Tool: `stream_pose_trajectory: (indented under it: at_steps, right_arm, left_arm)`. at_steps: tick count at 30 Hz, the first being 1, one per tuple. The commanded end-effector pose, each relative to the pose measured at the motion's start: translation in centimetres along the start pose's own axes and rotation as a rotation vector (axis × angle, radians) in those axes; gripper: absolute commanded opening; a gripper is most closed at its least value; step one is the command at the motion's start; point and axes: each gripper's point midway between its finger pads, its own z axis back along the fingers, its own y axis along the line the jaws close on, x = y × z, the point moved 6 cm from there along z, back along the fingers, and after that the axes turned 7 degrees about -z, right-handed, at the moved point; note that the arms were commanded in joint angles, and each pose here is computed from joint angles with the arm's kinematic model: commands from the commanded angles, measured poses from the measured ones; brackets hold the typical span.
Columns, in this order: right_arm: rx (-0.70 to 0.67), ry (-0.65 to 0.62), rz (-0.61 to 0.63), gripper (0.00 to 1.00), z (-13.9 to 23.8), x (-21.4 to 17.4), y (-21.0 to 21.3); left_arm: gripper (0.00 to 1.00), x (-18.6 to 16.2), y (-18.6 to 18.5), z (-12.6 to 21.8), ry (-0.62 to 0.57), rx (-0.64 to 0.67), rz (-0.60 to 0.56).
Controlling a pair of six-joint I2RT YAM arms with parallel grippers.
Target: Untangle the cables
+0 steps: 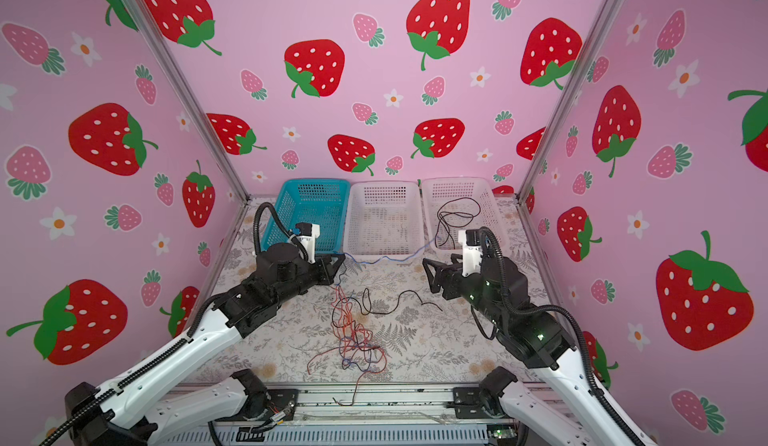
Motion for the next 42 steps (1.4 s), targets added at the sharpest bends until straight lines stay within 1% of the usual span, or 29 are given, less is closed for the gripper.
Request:
stream_pose_trajectory:
  at_steps: [1, 3, 6, 7, 9, 11, 14, 16, 19, 22, 23, 26, 29, 33, 35, 38, 40, 42]
  right_arm:
    - [-0.013, -0.025, 0.009, 0.87, 1.8, 1.6, 0.4]
    - [0.027, -0.02, -0.005, 0.86, 2.1, 1.7, 0.9]
    - [0.177, 0.051, -0.021, 0.84, 0.9, -0.3, 2.0]
    - [0.243, 0.081, -0.016, 0.83, 0.4, -1.2, 2.5]
    - [0.363, 0.123, -0.043, 0.79, -0.4, -3.3, 2.9]
    - [0.428, 0.143, -0.071, 0.75, -0.9, -5.1, 2.8]
    - [0.483, 0.139, -0.118, 0.72, -1.4, -7.3, 2.7]
    - [0.479, 0.139, -0.132, 0.71, -1.6, -8.7, 2.6]
    - [0.394, 0.15, -0.165, 0.71, -2.7, -11.1, 1.8]
    - [0.345, 0.172, -0.176, 0.68, -3.4, -13.5, 1.5]
    - [0.34, 0.161, -0.182, 0.68, -3.4, -14.0, 1.4]
    - [0.409, 0.164, -0.205, 0.66, -3.7, -15.4, 2.4]
    - [0.417, 0.223, -0.164, 0.62, -4.9, -16.7, 4.1]
    - [0.453, 0.236, -0.102, 0.56, -5.9, -17.8, 7.1]
    - [0.44, 0.258, -0.067, 0.54, -7.1, -18.8, 8.2]
    - [0.411, 0.273, -0.035, 0.47, -8.7, -19.7, 9.0]
    - [0.407, 0.27, -0.033, 0.44, -9.7, -20.2, 9.4]
    - [0.418, 0.267, -0.02, 0.43, -10.4, -20.5, 10.1]
  left_arm:
    - [0.0, 1.5, -0.1, 0.3, -0.029, 0.043, 0.002]
    - [0.0, 1.5, 0.0, 0.1, -0.022, 0.052, 0.003]
    - [0.0, 1.6, 0.0, 0.0, -0.019, 0.064, 0.009]
    - [0.0, 1.7, 0.0, -0.1, -0.019, 0.063, 0.011]
    - [0.0, 1.8, -0.1, -0.2, -0.021, 0.066, 0.017]
    - [0.0, 2.0, -0.1, -0.3, -0.025, 0.07, 0.028]
    - [0.0, 2.1, -0.1, -0.5, -0.025, 0.074, 0.044]
    - [0.0, 2.1, -0.1, -0.6, -0.021, 0.079, 0.05]
    - [0.0, 1.9, 0.4, -0.9, -0.017, 0.111, 0.058]
    - [0.0, 1.8, 0.4, -1.1, -0.013, 0.117, 0.068]
    - [0.0, 1.8, 0.5, -1.2, -0.014, 0.118, 0.072]
    - [0.0, 1.8, 0.5, -1.4, -0.013, 0.119, 0.082]
    - [0.0, 1.8, 0.5, -1.5, -0.013, 0.114, 0.092]
    - [0.0, 1.8, 0.3, -1.6, -0.018, 0.104, 0.107]
    - [0.0, 1.9, 0.1, -1.6, -0.023, 0.095, 0.113]
    - [0.0, 1.9, -0.1, -1.6, -0.027, 0.08, 0.119]
    - [0.0, 1.9, -0.3, -1.5, -0.029, 0.073, 0.121]
    - [0.0, 1.9, -0.4, -1.4, -0.036, 0.066, 0.127]
